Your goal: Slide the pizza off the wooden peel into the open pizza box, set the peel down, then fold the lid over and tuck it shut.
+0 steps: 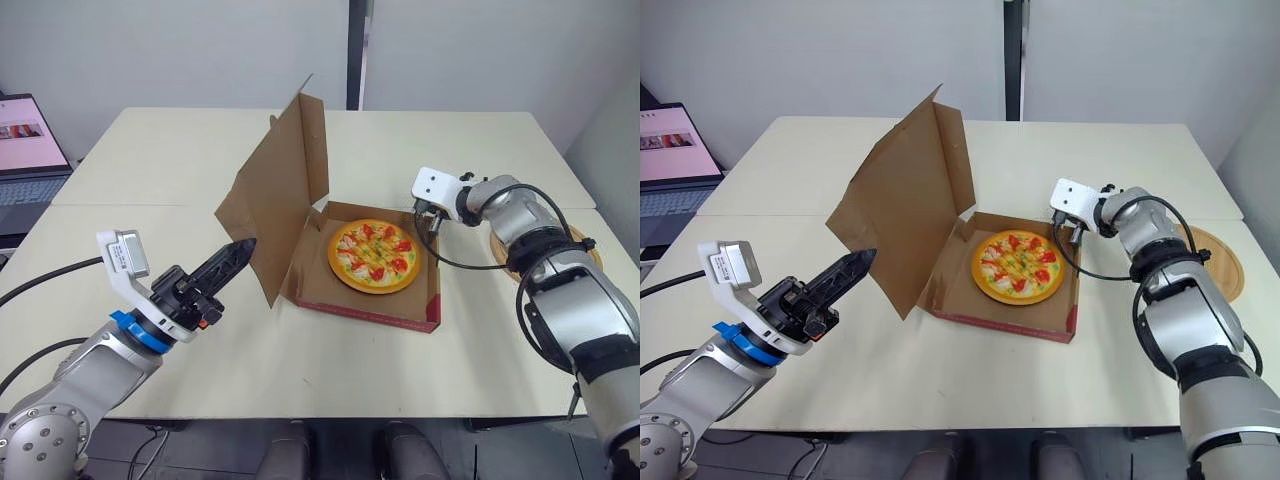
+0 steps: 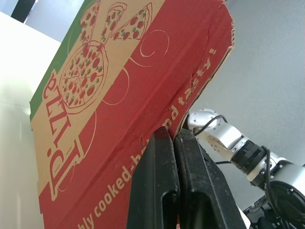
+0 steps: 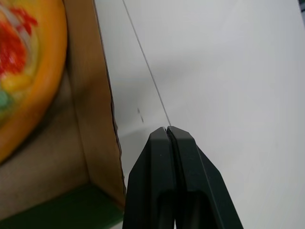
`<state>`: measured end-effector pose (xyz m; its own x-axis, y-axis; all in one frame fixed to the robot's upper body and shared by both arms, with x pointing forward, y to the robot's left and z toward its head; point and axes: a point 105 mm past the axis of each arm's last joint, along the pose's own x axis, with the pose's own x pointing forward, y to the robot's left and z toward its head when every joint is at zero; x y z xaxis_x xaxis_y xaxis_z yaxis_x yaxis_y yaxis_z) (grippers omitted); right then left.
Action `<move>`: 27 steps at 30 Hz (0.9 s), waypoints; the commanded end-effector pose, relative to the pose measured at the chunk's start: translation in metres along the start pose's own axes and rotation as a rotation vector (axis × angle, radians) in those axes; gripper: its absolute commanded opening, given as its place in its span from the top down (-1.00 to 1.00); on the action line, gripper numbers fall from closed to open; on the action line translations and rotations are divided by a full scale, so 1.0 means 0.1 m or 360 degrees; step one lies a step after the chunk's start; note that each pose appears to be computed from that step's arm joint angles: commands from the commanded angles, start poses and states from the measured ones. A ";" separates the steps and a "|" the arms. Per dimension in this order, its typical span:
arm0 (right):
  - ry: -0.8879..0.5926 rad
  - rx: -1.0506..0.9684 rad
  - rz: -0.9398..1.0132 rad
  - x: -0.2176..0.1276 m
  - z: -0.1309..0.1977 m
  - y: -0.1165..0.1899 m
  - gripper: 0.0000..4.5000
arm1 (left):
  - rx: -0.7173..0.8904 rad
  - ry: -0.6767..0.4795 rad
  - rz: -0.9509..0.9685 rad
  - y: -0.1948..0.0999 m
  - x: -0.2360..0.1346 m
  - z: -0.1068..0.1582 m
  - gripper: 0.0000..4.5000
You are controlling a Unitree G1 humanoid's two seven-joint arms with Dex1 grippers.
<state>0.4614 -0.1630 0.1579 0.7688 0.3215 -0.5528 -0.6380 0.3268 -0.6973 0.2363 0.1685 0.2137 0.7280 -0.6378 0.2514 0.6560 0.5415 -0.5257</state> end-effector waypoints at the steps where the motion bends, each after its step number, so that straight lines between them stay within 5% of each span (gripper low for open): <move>1: -0.0004 -0.0070 0.0001 -0.06 0.05 -0.10 0.98 | 0.0044 -0.0007 -0.0039 -0.06 0.01 0.03 1.00; 10: -0.0054 -0.0090 0.0544 -0.16 0.00 0.24 0.98 | 0.0177 0.0040 -0.0034 0.08 0.00 0.21 1.00; 19: -0.0174 -0.0127 0.0784 -0.35 -0.02 0.39 0.98 | 0.0338 0.0102 -0.0123 0.31 0.23 0.53 1.00; 27: -0.0328 -0.0053 0.0908 -0.71 0.06 0.76 0.98 | 0.0364 0.0226 -0.0225 0.51 0.48 0.52 1.00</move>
<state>0.3638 -0.1634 0.1237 0.2653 0.5603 -0.7847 -0.9543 0.0363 -0.2967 0.3141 0.1940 0.2379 0.6180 -0.7643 0.1841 0.7734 0.5489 -0.3170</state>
